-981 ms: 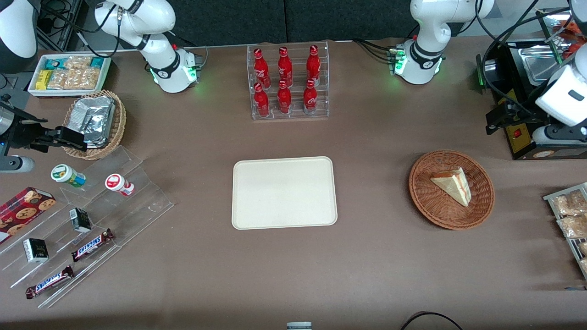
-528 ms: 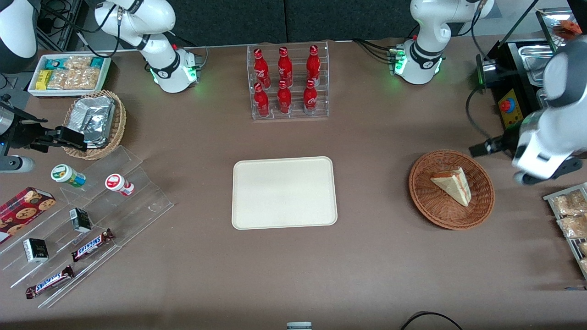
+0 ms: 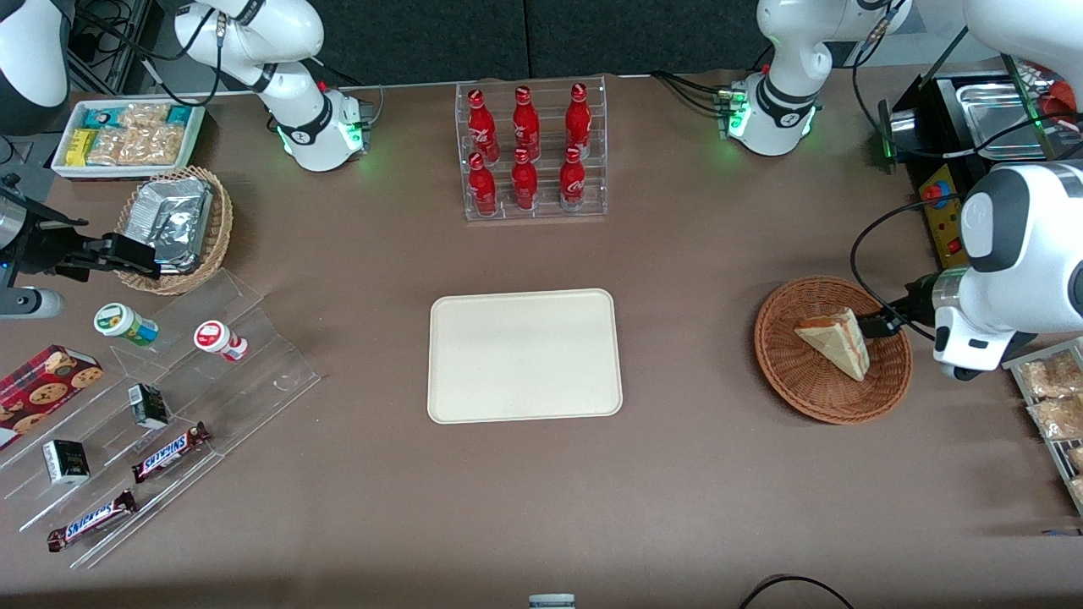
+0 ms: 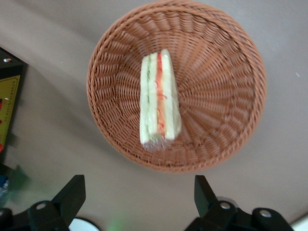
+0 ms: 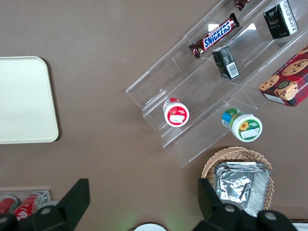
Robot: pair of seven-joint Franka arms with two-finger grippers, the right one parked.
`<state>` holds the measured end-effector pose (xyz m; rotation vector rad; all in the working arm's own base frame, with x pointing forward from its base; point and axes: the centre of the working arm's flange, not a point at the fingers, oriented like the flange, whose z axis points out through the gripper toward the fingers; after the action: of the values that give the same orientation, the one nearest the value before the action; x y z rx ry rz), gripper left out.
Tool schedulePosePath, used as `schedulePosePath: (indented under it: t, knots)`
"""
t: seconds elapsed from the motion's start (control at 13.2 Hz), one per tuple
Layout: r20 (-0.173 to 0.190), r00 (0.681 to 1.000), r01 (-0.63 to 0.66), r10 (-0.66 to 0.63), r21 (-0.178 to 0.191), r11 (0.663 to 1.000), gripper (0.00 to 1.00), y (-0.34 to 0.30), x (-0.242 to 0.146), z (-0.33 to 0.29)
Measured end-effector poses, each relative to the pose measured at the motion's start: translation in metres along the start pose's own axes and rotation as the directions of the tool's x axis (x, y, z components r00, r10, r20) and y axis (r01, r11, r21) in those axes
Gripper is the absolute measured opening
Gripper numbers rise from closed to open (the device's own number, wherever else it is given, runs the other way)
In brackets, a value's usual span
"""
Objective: Place sandwich from basket to tray
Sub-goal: 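Lower the open left gripper and close it on the wrapped sandwich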
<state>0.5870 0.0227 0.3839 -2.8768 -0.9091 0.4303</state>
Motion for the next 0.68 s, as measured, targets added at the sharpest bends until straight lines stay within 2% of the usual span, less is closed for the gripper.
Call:
schedulePosePath:
  t: [0.15,0.3,0.45,0.6,0.68]
  knots:
    - [-0.033,0.997,0.069,-0.070,-0.036,0.997,1.00,-0.006,0.008,0.025]
    - [-0.046,0.989,0.136,-0.141,-0.101,0.986,1.00,-0.010,0.013,0.053]
    - [-0.031,0.982,0.180,-0.187,-0.153,0.972,1.00,-0.012,0.014,0.075]
    - [-0.010,0.977,0.209,-0.214,-0.175,0.962,1.00,-0.010,0.015,0.094]
    - [-0.003,0.975,0.217,-0.221,-0.172,0.961,1.00,-0.009,0.017,0.104]
